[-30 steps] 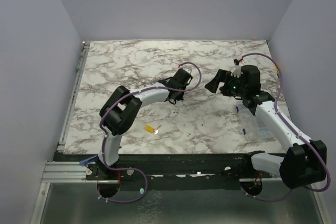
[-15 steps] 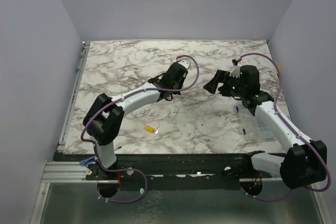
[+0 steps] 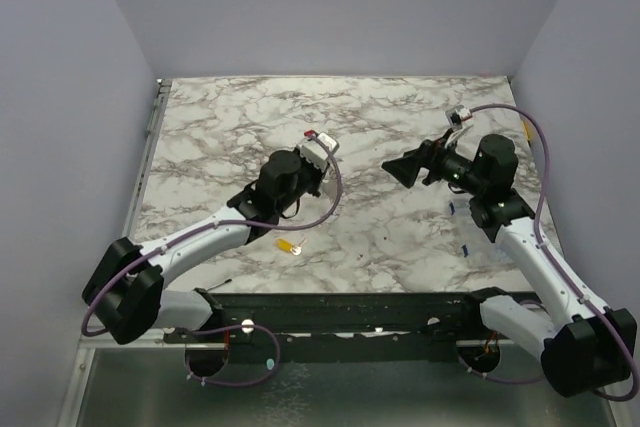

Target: Put the keys on the keyring

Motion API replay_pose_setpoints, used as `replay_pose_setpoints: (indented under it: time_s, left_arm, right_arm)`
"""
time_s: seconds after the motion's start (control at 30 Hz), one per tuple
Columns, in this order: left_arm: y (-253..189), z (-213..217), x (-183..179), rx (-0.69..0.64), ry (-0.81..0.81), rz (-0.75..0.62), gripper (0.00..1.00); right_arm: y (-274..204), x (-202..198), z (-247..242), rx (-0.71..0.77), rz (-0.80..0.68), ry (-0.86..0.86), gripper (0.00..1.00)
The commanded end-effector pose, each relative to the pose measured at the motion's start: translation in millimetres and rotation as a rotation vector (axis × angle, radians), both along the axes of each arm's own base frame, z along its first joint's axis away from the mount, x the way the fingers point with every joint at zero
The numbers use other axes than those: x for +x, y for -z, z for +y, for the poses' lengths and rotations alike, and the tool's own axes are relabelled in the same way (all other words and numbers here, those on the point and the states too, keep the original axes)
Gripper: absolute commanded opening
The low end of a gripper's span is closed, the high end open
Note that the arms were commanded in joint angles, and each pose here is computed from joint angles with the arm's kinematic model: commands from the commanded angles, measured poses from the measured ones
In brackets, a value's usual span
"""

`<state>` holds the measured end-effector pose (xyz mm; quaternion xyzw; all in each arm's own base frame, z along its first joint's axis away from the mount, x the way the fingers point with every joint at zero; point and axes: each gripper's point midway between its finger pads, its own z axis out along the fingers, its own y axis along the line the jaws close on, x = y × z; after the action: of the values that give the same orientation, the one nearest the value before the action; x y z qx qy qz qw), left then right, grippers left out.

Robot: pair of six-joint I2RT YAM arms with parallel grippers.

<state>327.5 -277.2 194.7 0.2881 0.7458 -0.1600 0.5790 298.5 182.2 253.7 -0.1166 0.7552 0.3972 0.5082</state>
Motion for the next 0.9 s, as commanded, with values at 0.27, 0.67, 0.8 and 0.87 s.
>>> replay_pose_setpoints:
  time_s: [0.27, 0.67, 0.8, 0.87]
  left_arm:
    - [-101.3, -22.0, -72.5, -0.312, 0.372, -0.284, 0.0]
    - [-130.0, -17.5, -123.0, -0.393, 0.566, -0.396, 0.0]
    - [-133.0, -18.2, -132.8, -0.404, 0.611, -0.404, 0.0]
    - [-136.9, -17.4, -135.1, -0.422, 0.613, -0.406, 0.0]
  right_arm:
    - [-56.8, -64.6, 51.8, 0.071, -0.364, -0.421, 0.9]
    - [-99.5, -66.3, 61.0, 0.127, -0.497, -0.502, 0.73]
    - [-108.7, -71.4, 66.0, 0.166, -0.501, -0.569, 0.63]
    - [-109.0, -74.8, 68.1, 0.171, -0.492, -0.609, 0.59]
